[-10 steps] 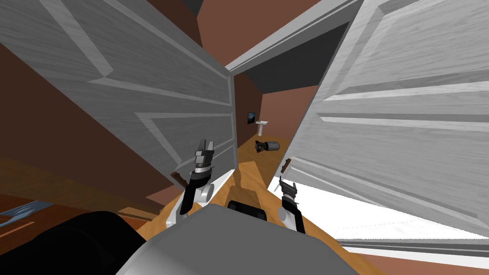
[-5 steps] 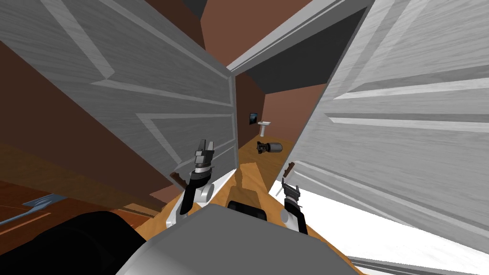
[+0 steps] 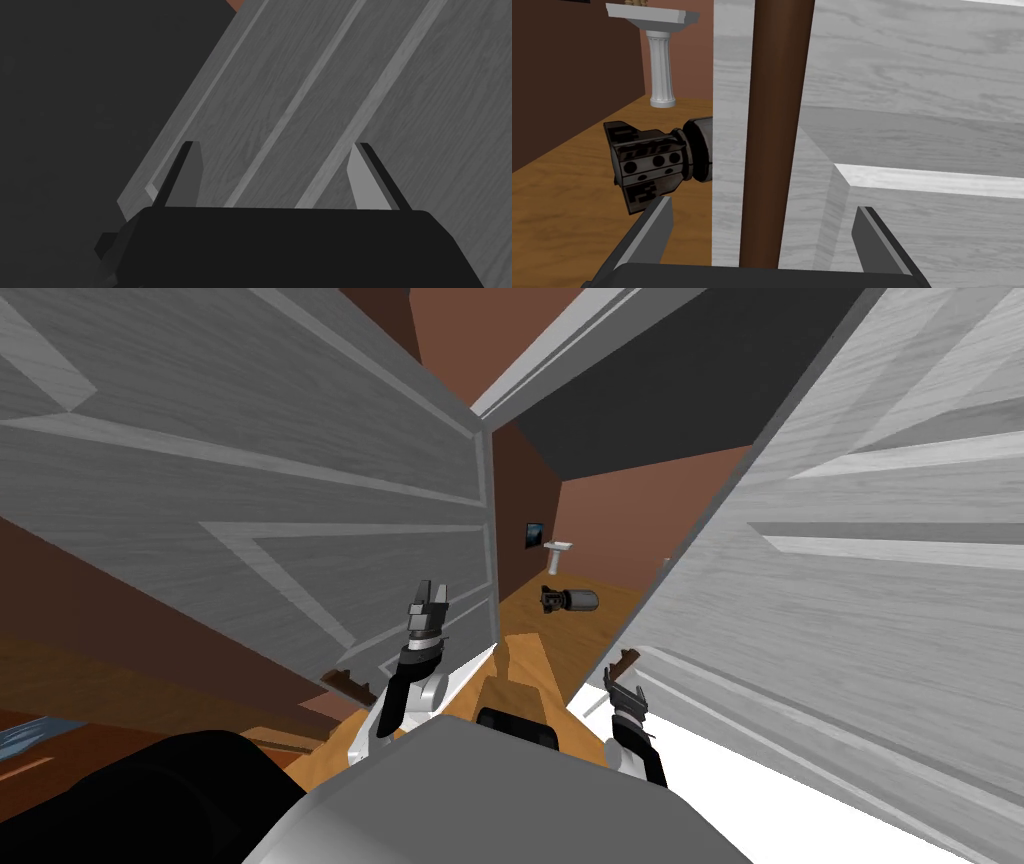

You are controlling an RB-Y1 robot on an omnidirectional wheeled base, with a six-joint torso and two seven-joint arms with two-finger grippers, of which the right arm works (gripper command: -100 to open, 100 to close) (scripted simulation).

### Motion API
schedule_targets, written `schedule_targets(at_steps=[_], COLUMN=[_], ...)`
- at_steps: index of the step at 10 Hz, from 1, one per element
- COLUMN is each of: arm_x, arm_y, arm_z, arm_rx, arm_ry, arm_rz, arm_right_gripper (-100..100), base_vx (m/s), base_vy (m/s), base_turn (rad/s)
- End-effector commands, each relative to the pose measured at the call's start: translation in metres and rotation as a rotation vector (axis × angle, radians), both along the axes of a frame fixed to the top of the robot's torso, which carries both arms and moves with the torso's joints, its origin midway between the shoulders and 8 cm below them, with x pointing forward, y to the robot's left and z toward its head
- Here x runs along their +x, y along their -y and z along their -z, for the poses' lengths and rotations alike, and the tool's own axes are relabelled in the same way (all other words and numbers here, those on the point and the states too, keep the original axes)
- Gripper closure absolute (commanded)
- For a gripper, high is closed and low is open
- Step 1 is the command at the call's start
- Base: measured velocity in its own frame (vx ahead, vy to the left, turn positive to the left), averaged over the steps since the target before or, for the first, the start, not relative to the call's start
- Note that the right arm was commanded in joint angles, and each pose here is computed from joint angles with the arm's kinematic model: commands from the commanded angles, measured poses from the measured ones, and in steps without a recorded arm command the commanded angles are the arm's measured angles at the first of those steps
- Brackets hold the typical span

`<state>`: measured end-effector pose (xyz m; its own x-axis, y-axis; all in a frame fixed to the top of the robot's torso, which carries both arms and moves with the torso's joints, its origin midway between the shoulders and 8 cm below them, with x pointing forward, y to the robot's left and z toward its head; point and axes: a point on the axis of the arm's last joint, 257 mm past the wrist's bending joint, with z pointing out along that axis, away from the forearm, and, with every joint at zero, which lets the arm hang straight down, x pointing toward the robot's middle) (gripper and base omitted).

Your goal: Pull the door open

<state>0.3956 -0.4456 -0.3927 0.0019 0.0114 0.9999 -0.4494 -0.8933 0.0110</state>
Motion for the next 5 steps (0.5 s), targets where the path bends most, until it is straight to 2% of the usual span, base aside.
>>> schedule_targets(at_steps=[1,3,4,5], arm_x=[-0.008,-0.014,-0.012,-0.012], arm_y=[0.016,0.030,0.026,0.026], arm_z=[0.000,-0.001,-0.001,-0.001], arm_rx=[0.003,0.003,0.001,0.001], arm_ry=[0.000,0.000,0.000,0.000], arm_rz=[0.010,0.018,0.015,0.015], arm_right_gripper=[-100,-100,-100,100], base_vx=[0.205,0.148,0.057,-0.006], base_vy=[-0.043,-0.014,-0.004,-0.001], base_turn=[0.072,0.044,0.007,-0.005])
